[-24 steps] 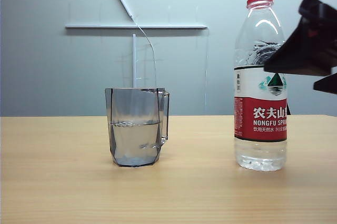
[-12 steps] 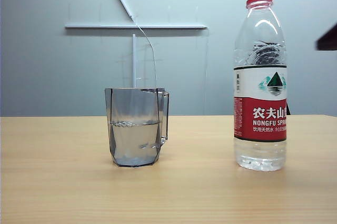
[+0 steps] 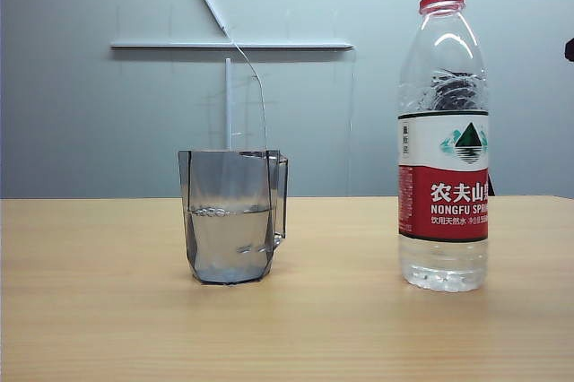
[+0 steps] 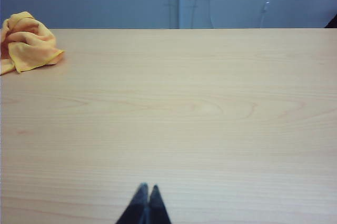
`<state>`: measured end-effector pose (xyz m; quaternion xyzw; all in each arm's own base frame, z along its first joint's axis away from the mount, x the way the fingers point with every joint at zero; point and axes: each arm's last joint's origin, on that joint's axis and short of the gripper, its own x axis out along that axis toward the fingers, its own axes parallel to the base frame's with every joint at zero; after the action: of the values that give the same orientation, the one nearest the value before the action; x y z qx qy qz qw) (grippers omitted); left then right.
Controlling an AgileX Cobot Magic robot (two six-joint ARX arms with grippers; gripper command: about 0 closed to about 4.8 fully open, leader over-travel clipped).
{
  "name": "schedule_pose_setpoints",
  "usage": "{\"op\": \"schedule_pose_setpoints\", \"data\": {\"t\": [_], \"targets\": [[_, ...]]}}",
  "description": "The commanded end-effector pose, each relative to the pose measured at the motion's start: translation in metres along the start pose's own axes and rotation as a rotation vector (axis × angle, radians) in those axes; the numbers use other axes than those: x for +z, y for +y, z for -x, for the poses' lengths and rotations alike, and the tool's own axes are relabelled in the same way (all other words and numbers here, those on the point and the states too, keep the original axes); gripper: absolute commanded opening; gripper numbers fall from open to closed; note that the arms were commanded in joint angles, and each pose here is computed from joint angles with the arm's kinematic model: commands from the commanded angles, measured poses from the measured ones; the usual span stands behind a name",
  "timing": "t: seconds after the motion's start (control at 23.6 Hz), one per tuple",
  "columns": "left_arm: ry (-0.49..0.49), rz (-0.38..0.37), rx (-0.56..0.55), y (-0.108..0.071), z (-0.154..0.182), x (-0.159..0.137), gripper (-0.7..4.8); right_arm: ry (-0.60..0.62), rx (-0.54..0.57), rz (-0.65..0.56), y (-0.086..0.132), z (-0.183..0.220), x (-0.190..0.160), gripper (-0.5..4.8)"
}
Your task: Pick up the mineral water bottle on the table and pour water into the mug until it's half full.
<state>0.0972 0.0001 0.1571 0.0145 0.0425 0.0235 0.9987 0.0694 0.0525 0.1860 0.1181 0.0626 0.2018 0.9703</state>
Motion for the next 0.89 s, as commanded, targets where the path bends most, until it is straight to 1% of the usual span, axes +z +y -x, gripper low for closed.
{"op": "schedule_pose_setpoints", "data": {"t": [0.04,0.17,0.21,0.3,0.34,0.38,0.47,0.55,0.64,0.68,0.72,0.76,0.81,0.89], "targets": [[-0.014,0.004,0.0,0.0,0.0,0.002,-0.02,-0.015,0.005,-0.009,0.001,0.001,0.002,-0.07],[-0.014,0.004,0.0,0.0,0.0,0.002,-0.02,-0.011,0.002,0.008,0.0,0.001,0.002,-0.07],[-0.014,0.004,-0.001,0.0,0.0,0.002,-0.02,-0.019,-0.041,0.052,-0.002,0.0,0.002,-0.07],[-0.013,0.004,0.0,0.0,0.0,0.002,-0.02,-0.029,-0.114,0.051,-0.008,-0.002,0.0,-0.07],[-0.014,0.004,0.0,0.0,0.0,0.002,-0.02,-0.052,-0.167,0.039,-0.017,-0.006,-0.003,-0.07],[-0.013,0.004,0.0,0.0,0.0,0.002,-0.02,-0.074,-0.175,0.031,-0.023,-0.009,-0.005,-0.07],[-0.013,0.004,0.0,0.0,0.0,0.002,-0.02,-0.106,-0.152,0.019,-0.039,-0.013,-0.011,-0.07],[-0.014,0.004,-0.001,0.0,0.0,0.002,-0.02,-0.114,-0.159,0.017,-0.051,-0.01,-0.009,-0.07],[-0.014,0.004,-0.001,0.0,0.0,0.002,-0.02,-0.135,-0.236,0.066,-0.06,-0.007,-0.006,-0.07],[-0.014,0.004,0.0,0.0,0.0,0.002,-0.02,-0.132,-0.274,0.136,-0.062,-0.006,-0.006,-0.07],[-0.013,0.004,0.0,0.0,0.0,0.002,-0.02,-0.133,-0.298,0.163,-0.063,-0.006,-0.005,-0.07],[-0.014,0.004,-0.001,0.0,0.0,0.002,-0.02,-0.147,-0.357,0.177,-0.063,-0.005,-0.005,-0.07],[-0.014,0.004,0.0,0.0,0.0,0.002,-0.02,-0.16,-0.389,0.177,-0.064,-0.005,-0.004,-0.07],[-0.013,0.004,0.0,0.0,0.0,0.002,-0.02,-0.201,-0.42,0.183,-0.063,-0.005,0.0,-0.07]]}}
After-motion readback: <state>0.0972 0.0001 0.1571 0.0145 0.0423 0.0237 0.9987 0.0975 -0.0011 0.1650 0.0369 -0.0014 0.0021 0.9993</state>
